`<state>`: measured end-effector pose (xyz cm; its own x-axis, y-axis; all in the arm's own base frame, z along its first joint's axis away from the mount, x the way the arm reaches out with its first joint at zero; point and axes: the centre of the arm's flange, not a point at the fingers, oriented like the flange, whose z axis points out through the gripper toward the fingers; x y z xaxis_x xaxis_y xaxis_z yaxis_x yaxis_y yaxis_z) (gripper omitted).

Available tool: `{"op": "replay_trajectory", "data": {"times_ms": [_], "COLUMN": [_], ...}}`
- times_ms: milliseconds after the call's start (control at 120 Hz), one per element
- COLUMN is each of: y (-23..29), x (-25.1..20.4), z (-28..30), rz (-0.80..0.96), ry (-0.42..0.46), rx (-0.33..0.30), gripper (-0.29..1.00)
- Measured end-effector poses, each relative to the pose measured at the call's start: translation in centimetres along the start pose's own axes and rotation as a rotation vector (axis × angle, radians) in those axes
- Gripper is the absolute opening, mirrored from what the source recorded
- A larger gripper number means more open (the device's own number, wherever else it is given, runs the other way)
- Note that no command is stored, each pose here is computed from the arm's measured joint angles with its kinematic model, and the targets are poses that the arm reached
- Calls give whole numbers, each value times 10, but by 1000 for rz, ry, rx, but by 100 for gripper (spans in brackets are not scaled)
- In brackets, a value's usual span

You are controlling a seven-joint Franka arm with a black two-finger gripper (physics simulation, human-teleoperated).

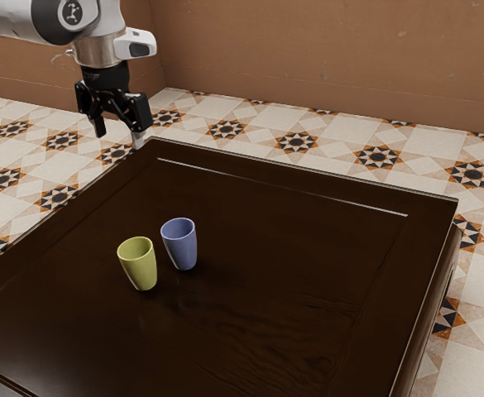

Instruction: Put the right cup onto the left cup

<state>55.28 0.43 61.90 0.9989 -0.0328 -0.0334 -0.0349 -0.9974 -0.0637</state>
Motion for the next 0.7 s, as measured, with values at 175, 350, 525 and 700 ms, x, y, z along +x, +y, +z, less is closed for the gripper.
{"op": "replay_trajectory", "data": {"times_ms": [175,350,525,700], "y": [1,18,31,30], "x": [10,31,47,51], "z": [24,85,158,190], "rz": [13,43,59,54], "ry": [-30,-84,-118,-97], "rx": [4,-7,-25,-32], "gripper": [70,70,70,70]}}
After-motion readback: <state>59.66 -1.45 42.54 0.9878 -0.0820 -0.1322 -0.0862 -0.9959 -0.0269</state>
